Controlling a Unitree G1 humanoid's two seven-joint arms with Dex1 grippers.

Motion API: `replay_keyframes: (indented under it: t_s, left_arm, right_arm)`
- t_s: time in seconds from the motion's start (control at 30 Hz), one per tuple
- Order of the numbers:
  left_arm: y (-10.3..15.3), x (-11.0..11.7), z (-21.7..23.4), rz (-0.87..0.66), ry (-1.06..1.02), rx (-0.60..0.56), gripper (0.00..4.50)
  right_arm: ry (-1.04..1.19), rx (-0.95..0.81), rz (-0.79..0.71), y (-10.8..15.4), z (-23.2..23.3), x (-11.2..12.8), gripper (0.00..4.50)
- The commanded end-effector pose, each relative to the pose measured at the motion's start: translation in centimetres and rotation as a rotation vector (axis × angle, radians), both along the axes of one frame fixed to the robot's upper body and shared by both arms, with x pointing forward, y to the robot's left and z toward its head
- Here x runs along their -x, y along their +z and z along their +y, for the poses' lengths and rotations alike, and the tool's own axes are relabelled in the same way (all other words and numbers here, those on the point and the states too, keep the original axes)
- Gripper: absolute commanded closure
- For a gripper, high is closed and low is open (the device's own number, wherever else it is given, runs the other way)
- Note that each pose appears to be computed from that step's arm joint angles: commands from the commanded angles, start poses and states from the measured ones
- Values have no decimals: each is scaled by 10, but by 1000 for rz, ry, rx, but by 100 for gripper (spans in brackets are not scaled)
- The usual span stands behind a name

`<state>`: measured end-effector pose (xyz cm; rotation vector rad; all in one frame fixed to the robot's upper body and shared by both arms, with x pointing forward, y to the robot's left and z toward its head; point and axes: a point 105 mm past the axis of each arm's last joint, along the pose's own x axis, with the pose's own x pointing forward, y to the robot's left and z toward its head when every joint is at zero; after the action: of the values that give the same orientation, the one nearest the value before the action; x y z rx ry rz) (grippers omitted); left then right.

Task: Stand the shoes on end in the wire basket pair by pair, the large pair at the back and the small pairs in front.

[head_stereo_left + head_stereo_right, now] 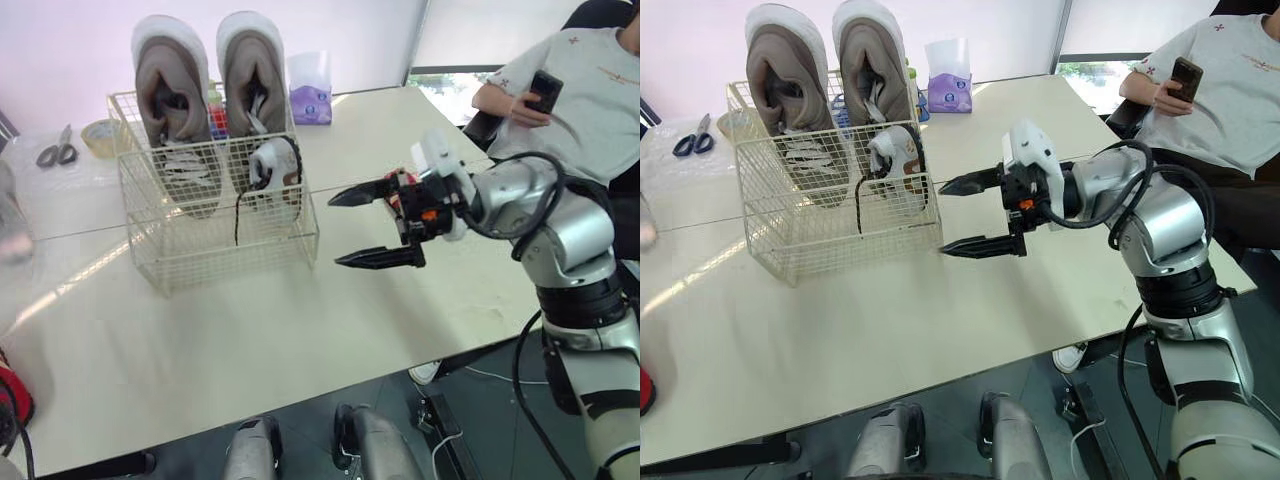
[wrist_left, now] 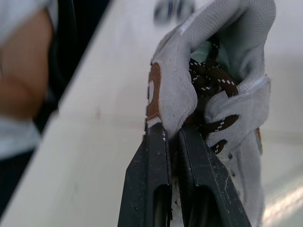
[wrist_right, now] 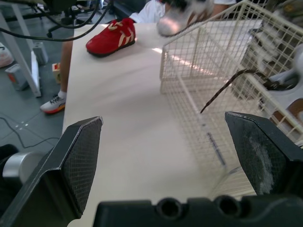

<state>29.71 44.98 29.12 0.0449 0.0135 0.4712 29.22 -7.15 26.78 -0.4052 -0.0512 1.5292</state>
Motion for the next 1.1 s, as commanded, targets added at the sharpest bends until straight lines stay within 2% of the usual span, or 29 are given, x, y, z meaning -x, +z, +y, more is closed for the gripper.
replay_keyframes:
  t_s: [0.03,0.17,0.37,0.47,0.63,0.87,1.1]
  left_arm:
    - [58,35,-28,-312,-21,-66,447]
    - [87,78,-88,-622,-157,-133,447]
    - [86,86,-151,-707,-276,-138,447]
    - [73,76,-182,-694,-326,-120,447]
    - [60,55,-210,-692,-364,-91,447]
    - [37,12,-228,-677,-418,-89,447]
    - [-2,-14,-229,-607,-389,-98,447]
  right_arm:
    - [-33,-89,-27,28,-8,-1,0]
    - [-99,-146,18,36,-18,-12,0]
    - [-156,-132,43,31,-25,-30,0]
    - [-154,-133,79,28,-27,-33,0]
    - [-112,-96,173,23,-32,-16,0]
    - [-145,-98,212,23,-36,2,0]
    - [-227,-138,186,29,-44,5,0]
